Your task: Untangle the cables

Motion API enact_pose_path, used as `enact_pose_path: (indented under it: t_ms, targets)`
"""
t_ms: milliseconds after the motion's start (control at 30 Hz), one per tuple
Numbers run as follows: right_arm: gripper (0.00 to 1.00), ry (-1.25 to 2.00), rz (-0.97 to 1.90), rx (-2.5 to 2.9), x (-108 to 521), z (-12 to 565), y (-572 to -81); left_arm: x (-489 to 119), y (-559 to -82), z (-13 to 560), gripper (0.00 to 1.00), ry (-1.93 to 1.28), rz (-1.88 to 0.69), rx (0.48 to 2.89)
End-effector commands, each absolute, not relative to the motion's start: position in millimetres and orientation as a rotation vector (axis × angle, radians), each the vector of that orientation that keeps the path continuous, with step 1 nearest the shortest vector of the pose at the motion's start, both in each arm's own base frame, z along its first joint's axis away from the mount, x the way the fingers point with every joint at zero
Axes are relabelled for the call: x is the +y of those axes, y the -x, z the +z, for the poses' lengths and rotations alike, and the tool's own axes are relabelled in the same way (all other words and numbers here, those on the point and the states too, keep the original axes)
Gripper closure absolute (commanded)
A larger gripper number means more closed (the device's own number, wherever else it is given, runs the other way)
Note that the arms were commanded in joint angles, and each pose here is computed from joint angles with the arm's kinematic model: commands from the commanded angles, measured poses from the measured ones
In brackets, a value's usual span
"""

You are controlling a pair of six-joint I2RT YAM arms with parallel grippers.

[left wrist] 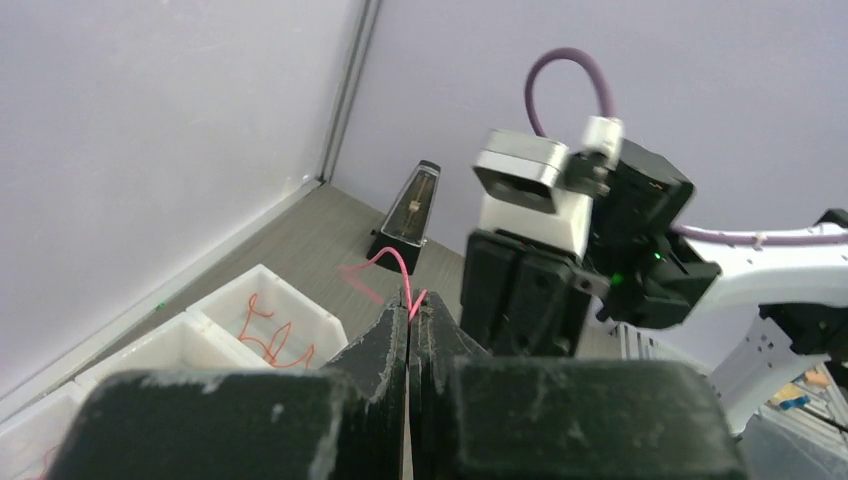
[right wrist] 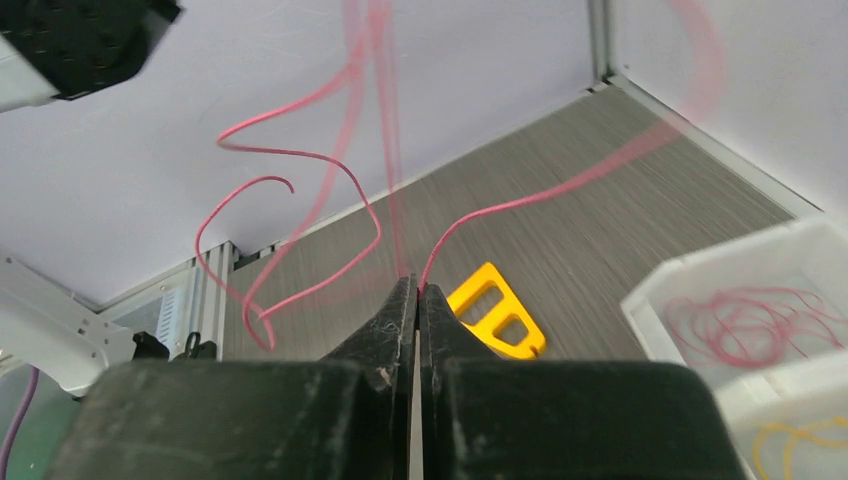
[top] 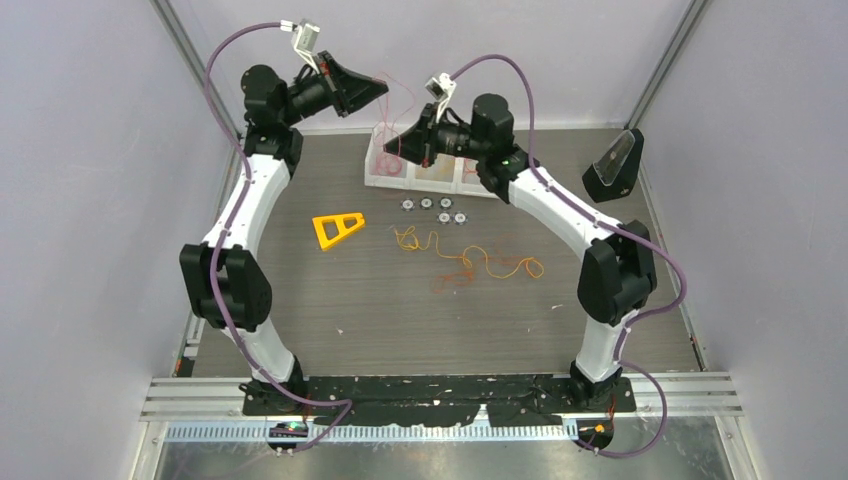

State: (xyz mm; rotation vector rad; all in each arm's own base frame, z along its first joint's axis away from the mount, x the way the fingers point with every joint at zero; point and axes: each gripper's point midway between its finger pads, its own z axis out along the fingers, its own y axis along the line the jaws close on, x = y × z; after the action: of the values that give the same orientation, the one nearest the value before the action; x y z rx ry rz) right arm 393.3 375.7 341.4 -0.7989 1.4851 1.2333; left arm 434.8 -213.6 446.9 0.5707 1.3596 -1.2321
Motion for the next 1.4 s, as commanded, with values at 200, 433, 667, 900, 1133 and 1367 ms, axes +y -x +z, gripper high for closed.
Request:
enact_pose_path:
  t_ms: [200, 433, 667, 900, 1133, 1367]
  targets:
    - [0.30, 0.779, 1.130, 1.701, 347.5, 285.8, -421.0, -181.8, -513.3, 438.9, 1.00, -0.502, -0.789, 1.338]
    - [0.12, 0.679, 0.852, 1.935, 237.9, 233.2, -447.6, -163.0, -584.4, 376.1, 1.00, -0.428, -0.581, 1.387]
    - [0.10, 0.635, 0.764, 2.010, 192.4, 219.5, -450.0, -155.4, -643.1, 342.4, 1.00, -0.235, -0.497, 1.387]
    - [0.10, 0.627, 0.758, 2.039, 183.2, 214.2, -452.9, -172.5, -663.9, 287.6, 1.00, -0.242, -0.331, 1.474]
    - [0.10, 0.589, 0.752, 2.044, 171.4, 214.7, -460.7, -156.4, -653.1, 233.2, 1.00, -0.361, 0.124, 1.599]
    - [0.10, 0.573, 0.764, 2.046, 166.9, 214.5, -461.2, -117.7, -659.2, 205.8, 1.00, -0.328, 0.481, 1.743]
